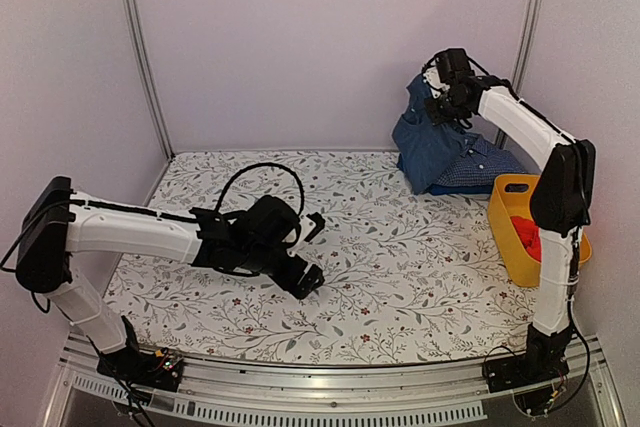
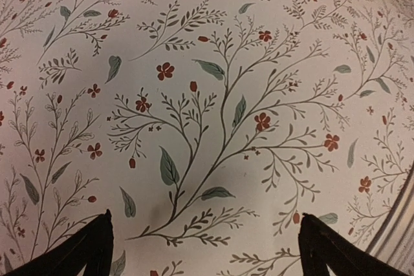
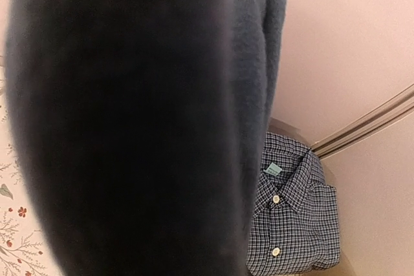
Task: Fold and stack the mixed laundry pile
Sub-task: Place the square-folded T-shirt at the corner of the board.
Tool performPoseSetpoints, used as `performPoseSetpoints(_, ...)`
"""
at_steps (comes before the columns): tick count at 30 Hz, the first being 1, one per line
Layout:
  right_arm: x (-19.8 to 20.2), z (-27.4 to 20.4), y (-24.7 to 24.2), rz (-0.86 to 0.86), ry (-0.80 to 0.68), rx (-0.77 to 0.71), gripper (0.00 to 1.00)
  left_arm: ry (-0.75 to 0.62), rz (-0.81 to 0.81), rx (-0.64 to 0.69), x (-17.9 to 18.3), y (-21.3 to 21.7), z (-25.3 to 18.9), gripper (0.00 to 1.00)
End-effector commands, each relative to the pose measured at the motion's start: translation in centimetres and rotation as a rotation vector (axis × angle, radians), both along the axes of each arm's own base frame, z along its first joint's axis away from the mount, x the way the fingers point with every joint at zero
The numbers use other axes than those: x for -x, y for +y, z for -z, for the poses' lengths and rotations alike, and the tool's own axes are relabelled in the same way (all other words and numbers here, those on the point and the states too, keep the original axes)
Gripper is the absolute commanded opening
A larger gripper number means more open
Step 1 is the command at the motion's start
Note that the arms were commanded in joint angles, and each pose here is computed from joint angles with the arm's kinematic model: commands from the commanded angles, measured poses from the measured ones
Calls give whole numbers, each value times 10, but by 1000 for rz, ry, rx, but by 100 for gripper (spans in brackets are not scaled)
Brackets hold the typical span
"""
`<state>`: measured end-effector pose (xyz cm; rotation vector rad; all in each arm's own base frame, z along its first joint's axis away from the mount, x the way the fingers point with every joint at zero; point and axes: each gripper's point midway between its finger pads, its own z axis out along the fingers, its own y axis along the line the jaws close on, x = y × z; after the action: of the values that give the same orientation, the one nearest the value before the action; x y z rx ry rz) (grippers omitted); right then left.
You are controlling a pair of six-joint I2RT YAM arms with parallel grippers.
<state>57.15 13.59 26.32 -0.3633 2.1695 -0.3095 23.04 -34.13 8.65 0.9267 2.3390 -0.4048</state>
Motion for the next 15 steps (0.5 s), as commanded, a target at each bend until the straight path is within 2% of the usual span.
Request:
performPoseSetpoints(1,4,-62,-12,13,-132,-46,0,-8,6,0,-6,-4,-4,100)
performPoseSetpoints(8,-1,-58,-30,39,-125,-33,0,2,8,-22,-5,-3,1,100)
performPoseSetpoints(15,-19,-17,-51,30,-66,-15,0,5,3,-35,-6,-2,2,100)
